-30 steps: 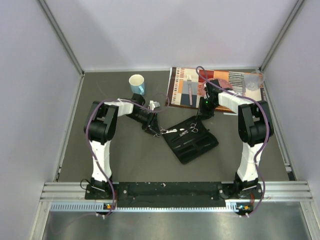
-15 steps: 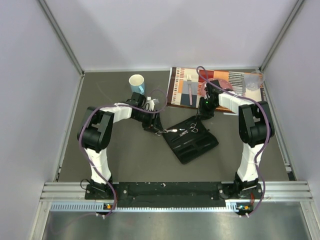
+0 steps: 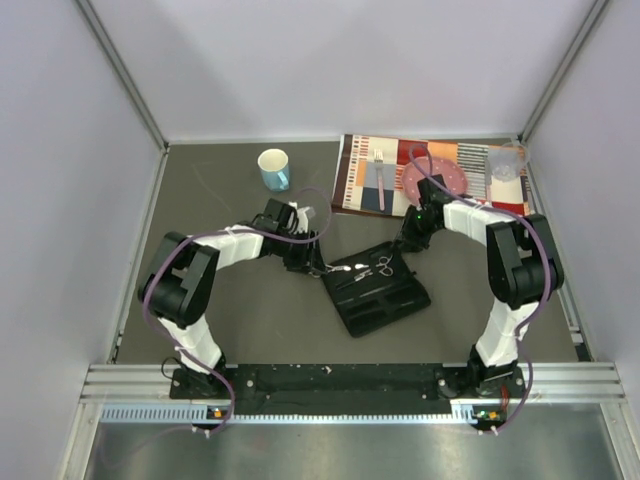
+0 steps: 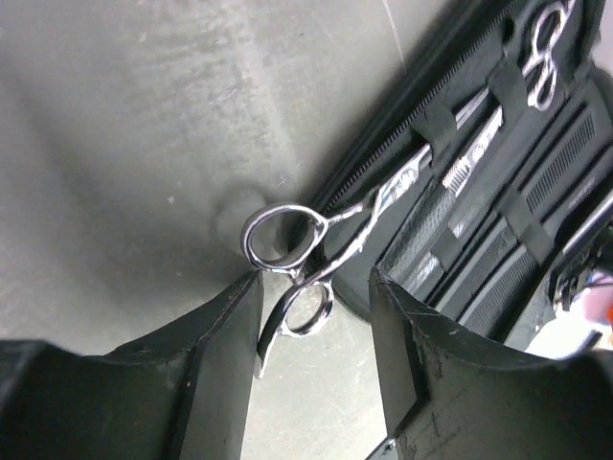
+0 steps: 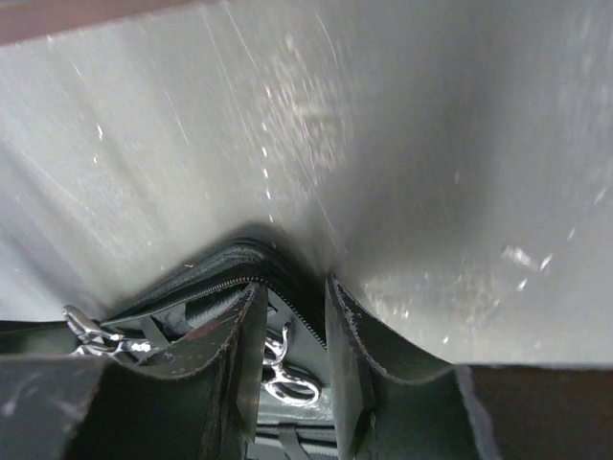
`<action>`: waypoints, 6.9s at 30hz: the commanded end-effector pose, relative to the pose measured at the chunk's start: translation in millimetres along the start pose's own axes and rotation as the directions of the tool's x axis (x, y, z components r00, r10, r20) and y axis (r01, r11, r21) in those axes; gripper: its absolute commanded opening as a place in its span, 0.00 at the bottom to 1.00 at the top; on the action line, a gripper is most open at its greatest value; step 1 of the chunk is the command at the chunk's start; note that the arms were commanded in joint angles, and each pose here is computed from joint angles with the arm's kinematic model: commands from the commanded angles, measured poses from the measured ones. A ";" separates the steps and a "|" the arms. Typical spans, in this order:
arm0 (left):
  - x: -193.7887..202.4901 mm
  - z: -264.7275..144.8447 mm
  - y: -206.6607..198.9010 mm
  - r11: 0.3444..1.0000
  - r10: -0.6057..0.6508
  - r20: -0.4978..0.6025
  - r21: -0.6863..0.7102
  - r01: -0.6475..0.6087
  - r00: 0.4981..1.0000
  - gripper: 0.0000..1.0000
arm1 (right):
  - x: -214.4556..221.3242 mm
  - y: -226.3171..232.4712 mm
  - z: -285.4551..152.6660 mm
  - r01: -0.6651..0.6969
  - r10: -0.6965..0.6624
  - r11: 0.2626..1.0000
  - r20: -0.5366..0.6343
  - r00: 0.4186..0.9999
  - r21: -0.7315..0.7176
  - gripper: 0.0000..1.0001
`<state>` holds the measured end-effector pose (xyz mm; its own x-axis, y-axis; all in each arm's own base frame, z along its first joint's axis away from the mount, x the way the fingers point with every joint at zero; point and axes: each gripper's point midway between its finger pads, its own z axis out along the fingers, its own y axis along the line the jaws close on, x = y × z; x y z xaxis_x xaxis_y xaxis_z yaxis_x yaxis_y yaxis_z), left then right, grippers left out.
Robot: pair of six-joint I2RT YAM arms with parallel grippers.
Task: Sort the hair-cutting tools
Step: Place the scissors in the hairdressing tool bag.
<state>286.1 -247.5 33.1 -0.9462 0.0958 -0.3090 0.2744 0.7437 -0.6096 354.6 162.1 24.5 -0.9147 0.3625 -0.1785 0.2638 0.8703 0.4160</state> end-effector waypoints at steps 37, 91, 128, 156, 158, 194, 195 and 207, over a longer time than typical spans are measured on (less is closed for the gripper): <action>7.9 -31.5 -12.3 0.998 0.035 0.348 -0.053 -0.018 0.937 0.64 | 134.0 -4.9 -50.7 -0.100 0.093 0.984 -0.054 0.994 -0.146 0.76; -20.7 -28.9 35.0 0.946 0.038 0.329 -0.316 0.072 0.943 0.45 | 59.4 38.6 -0.9 0.358 -0.360 0.933 0.135 0.923 0.042 0.60; 70.8 -70.2 75.4 0.785 -0.266 0.417 -0.430 0.446 0.869 0.22 | 100.8 38.4 14.6 0.141 -0.141 0.990 0.048 0.989 0.001 0.46; 86.8 -80.8 78.0 0.797 -0.254 0.448 -0.405 0.448 0.857 0.12 | 59.7 91.9 24.3 0.664 -0.653 0.741 0.119 0.748 -0.102 0.38; 87.2 -81.1 77.7 0.800 -0.251 0.448 -0.403 0.445 0.858 0.11 | 60.7 91.3 23.5 0.678 -0.667 0.728 0.119 0.735 -0.105 0.37; 94.2 -73.1 65.5 0.771 -0.447 0.542 -0.169 0.613 0.712 0.00 | 64.0 21.2 19.4 0.197 -0.225 0.963 0.146 0.963 0.186 0.00; 90.8 -71.6 62.8 0.774 -0.455 0.547 -0.147 0.616 0.703 0.00 | 63.2 21.7 18.6 0.193 -0.221 0.964 0.149 0.964 0.183 0.00; 84.2 -65.3 52.5 0.740 -0.487 0.580 -0.123 0.661 0.653 0.00 | 65.9 26.3 19.8 0.193 -0.215 0.968 0.135 0.967 0.160 0.00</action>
<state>207.5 -157.7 24.9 -0.6823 -0.6506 -0.3334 -0.4029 0.7152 -0.5711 323.8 247.8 24.2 -0.8863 0.2270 -0.4036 0.0786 0.9327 0.3519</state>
